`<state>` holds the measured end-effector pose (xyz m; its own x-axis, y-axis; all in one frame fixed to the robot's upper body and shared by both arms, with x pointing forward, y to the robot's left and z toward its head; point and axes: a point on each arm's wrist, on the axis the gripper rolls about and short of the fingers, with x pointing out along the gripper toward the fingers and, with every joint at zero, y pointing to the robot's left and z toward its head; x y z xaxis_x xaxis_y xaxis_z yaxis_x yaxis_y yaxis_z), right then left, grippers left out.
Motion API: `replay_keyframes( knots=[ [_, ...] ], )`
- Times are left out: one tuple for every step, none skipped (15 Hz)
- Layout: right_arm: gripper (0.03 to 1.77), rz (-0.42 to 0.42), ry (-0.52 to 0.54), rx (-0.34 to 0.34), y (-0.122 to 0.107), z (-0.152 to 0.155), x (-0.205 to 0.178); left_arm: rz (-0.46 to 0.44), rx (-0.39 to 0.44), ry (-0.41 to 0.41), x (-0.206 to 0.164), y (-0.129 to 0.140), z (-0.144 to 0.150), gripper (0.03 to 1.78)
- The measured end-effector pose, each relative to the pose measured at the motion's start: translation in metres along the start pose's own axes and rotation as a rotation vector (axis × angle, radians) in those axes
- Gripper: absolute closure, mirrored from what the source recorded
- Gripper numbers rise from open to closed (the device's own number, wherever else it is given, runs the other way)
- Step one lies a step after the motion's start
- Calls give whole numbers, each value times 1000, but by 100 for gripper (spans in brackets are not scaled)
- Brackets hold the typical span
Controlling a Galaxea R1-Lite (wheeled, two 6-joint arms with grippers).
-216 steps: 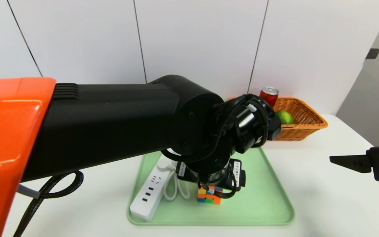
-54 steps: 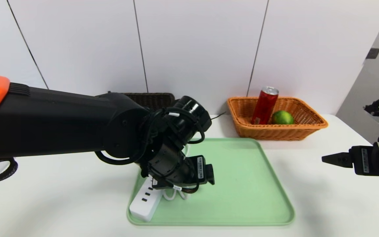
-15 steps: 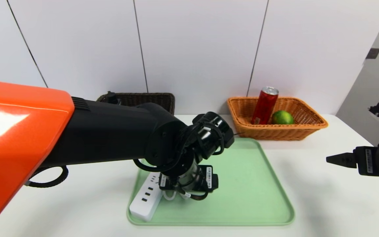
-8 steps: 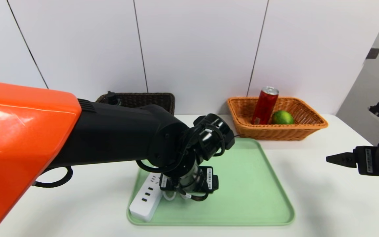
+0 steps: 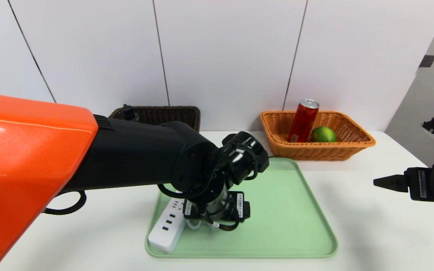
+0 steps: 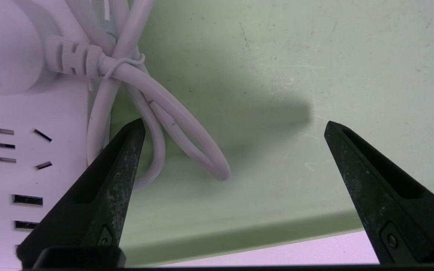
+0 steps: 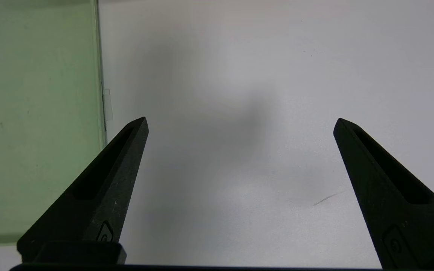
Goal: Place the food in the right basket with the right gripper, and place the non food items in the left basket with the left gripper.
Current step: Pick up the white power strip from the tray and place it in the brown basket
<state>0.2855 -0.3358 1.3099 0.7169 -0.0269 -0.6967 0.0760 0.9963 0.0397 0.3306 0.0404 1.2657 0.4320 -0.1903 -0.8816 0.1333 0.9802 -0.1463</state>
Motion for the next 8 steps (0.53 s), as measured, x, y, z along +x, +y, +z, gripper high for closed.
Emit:
replay_keyframes(
  knots=[
    [10, 0, 0, 0, 0, 0, 0, 0, 0, 1, 0, 0, 0, 12],
    [10, 0, 0, -1, 0, 0, 0, 1, 0, 1, 1, 0, 0, 12],
    [10, 0, 0, -1, 0, 0, 0, 0, 1, 0, 1, 0, 0, 12],
    [10, 0, 0, -2, 0, 0, 0, 0, 0, 0, 1, 0, 0, 12],
    [10, 1, 0, -1, 0, 0, 0, 0, -1, 0, 2, -1, 0, 12],
    [10, 0, 0, 0, 0, 0, 0, 1, -2, 1, 2, -1, 0, 12],
    [10, 0, 0, 0, 0, 0, 0, 0, -2, 1, 3, -1, 0, 12],
    [10, 0, 0, 0, 0, 0, 0, 0, -2, 1, 3, -1, 0, 12]
  ],
)
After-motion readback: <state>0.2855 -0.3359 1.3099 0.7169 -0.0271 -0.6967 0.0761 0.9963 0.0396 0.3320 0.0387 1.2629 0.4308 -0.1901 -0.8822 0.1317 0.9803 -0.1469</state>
